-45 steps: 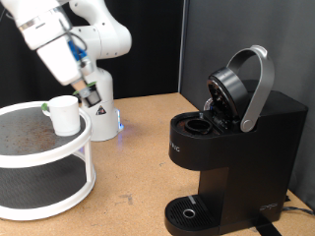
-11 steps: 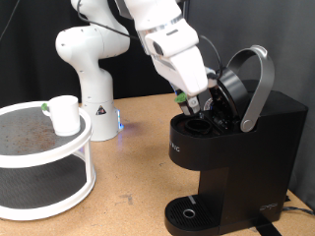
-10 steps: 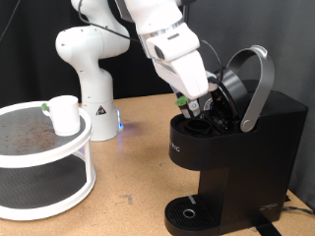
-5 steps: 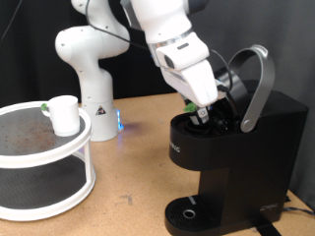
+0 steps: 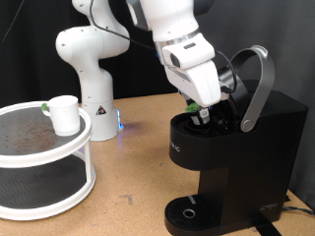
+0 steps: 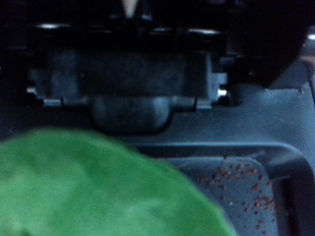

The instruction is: Make a cup of coffee with the keurig machine

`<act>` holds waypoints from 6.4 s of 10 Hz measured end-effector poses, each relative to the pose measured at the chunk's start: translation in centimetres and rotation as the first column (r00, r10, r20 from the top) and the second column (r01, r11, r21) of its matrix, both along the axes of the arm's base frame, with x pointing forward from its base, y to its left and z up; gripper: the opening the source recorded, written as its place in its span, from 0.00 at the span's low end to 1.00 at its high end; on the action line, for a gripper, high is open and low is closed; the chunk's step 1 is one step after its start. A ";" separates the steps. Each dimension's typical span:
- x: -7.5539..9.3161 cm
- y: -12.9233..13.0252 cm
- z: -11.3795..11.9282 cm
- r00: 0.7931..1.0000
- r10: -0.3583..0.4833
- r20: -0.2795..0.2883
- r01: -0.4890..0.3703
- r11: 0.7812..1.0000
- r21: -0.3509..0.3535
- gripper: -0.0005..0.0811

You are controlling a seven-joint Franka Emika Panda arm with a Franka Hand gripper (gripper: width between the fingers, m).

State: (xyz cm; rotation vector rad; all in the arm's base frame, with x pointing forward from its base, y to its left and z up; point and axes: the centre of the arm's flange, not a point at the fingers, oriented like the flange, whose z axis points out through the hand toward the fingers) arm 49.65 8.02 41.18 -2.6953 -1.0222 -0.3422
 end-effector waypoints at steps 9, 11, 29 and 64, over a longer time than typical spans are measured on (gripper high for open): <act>0.1 -1.5 0.0 1.000 -0.027 0.000 0.027 1.000 -0.003 0.58; 0.2 -1.6 -0.2 0.999 -0.035 -0.008 0.035 0.999 -0.023 0.58; -0.4 -3.0 2.5 0.999 -0.013 0.032 0.008 0.990 0.142 0.99; -0.2 10.2 15.2 0.983 0.146 0.107 -0.175 0.921 0.348 0.48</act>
